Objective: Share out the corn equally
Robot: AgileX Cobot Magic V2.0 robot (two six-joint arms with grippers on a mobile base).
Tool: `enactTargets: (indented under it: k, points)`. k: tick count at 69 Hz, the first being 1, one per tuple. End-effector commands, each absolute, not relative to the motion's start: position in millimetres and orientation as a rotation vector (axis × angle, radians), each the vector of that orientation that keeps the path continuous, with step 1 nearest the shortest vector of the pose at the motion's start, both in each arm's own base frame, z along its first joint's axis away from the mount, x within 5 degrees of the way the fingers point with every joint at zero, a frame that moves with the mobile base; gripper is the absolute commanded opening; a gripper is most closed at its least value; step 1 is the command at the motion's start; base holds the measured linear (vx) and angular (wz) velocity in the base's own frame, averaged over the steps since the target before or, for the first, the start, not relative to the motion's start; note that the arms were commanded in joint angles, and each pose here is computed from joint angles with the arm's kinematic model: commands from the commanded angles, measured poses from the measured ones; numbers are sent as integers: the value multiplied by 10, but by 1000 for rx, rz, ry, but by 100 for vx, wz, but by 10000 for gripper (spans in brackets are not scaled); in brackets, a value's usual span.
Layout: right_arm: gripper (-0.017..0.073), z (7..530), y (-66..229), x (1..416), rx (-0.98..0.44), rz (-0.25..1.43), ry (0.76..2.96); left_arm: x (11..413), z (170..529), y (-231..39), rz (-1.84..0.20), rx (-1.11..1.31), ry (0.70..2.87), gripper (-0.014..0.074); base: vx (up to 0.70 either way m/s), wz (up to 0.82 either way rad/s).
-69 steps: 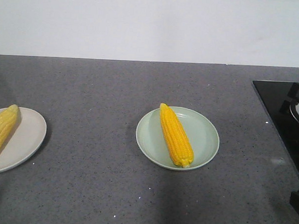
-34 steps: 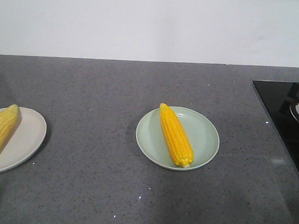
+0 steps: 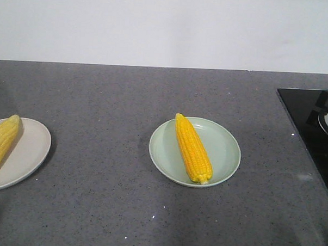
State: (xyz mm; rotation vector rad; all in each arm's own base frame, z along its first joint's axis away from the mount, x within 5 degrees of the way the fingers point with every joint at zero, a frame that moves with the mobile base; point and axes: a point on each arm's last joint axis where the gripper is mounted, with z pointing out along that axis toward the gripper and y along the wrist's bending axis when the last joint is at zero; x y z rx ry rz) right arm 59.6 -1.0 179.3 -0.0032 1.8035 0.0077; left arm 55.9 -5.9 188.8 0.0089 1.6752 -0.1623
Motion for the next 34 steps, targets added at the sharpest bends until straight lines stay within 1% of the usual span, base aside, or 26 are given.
enactTargets:
  k: [1, 10, 21, 34]
  points:
    - [-8, 1909, 9, 604, -83, -36, 1651, 552, 1960, -66, -190, 3, 1586, -9, 0, 0]
    - [-8, 1917, 10, 591, -128, -76, 1628, 552, 1960, -66, -190, 3, 1586, -9, 0, 0]
    - [-8, 1919, 11, 589, -144, -90, 1624, 552, 1960, -66, -190, 3, 1586, -9, 0, 0]
    - [-8, 1927, -17, 569, -64, -99, 1611, 552, 1960, -66, -190, 3, 1586, -9, 0, 0]
